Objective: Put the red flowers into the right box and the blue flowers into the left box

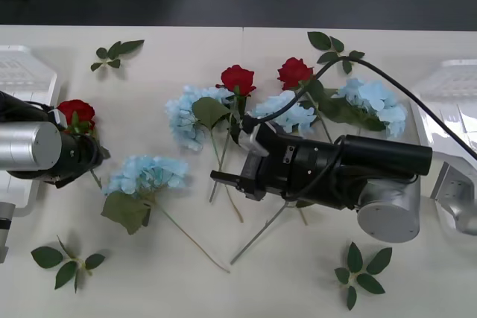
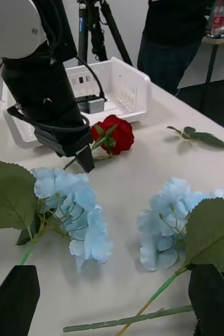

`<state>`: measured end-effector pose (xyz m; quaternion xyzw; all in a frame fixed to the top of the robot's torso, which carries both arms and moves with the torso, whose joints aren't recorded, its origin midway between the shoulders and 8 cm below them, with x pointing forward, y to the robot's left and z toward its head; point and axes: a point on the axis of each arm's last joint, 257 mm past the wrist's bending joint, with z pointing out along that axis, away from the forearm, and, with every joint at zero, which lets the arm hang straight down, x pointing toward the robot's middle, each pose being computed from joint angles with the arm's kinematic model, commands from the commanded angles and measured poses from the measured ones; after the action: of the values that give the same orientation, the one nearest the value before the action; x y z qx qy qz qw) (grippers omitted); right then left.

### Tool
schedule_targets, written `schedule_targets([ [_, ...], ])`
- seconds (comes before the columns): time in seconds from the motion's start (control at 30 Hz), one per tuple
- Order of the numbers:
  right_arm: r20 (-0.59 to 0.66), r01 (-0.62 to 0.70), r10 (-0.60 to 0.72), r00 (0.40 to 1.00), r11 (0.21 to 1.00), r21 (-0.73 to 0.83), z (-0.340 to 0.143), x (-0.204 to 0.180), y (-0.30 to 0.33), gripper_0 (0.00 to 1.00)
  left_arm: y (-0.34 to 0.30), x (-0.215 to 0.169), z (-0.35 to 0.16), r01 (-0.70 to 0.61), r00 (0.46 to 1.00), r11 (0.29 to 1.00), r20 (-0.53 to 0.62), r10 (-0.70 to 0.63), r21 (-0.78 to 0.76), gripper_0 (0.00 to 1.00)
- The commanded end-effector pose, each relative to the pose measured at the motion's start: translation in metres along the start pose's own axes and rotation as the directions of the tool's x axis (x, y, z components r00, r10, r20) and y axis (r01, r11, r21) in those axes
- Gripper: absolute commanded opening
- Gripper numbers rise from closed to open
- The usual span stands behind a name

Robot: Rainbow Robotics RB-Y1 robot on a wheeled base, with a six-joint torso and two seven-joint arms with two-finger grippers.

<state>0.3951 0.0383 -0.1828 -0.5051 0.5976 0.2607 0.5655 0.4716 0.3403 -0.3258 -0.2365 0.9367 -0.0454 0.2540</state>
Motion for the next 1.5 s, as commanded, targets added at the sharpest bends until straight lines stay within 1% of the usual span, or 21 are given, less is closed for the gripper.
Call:
schedule_targets([
  [0.03,0.082,-0.036,0.037,0.996,0.999,-0.013,0.018,-0.035,0.007,0.84,-0.007,-0.013,-0.005,-0.022,0.999,1.000,0.033,0.022,0.005,0.00],
  [0.23,0.105,-0.062,0.066,0.992,0.997,-0.036,0.032,-0.043,0.020,0.84,-0.009,-0.010,-0.004,-0.043,0.999,0.999,0.030,0.043,0.002,0.00],
  [0.63,0.111,-0.043,0.047,0.993,0.998,-0.039,0.033,-0.049,0.017,0.84,-0.009,-0.016,-0.006,-0.033,0.998,0.999,0.048,0.032,0.014,0.00],
  [0.8,0.108,-0.047,0.051,0.993,0.998,-0.038,0.032,-0.048,0.017,0.84,-0.017,-0.033,-0.026,-0.009,0.995,0.998,0.095,0.002,0.068,0.00],
  [0.9,0.106,-0.048,0.052,0.993,0.998,-0.038,0.032,-0.047,0.017,0.84,-0.023,-0.045,-0.050,0.026,0.991,0.988,0.128,-0.047,0.154,0.00],
  [1.07,0.105,-0.054,0.058,0.993,0.998,-0.040,0.033,-0.044,0.020,0.84,-0.035,-0.055,-0.092,0.013,0.980,0.962,0.189,-0.067,0.273,0.00],
  [1.27,0.117,-0.071,0.075,0.990,0.997,-0.036,0.032,-0.040,0.024,0.84,-0.054,-0.063,-0.158,-0.152,0.952,0.895,0.306,0.018,0.420,0.00],
  [1.3,0.123,-0.071,0.074,0.990,0.997,-0.032,0.031,-0.040,0.024,0.84,-0.060,-0.065,-0.172,-0.193,0.943,0.868,0.330,0.036,0.457,0.00],
  [1.4,0.123,-0.069,0.073,0.990,0.997,-0.031,0.031,-0.040,0.024,0.84,-0.073,-0.063,-0.190,-0.287,0.923,0.810,0.373,0.092,0.512,0.00],
  [1.5,0.120,-0.066,0.070,0.990,0.997,-0.035,0.031,-0.038,0.027,0.84,-0.092,-0.055,-0.207,-0.416,0.882,0.727,0.438,0.176,0.546,0.00],
])
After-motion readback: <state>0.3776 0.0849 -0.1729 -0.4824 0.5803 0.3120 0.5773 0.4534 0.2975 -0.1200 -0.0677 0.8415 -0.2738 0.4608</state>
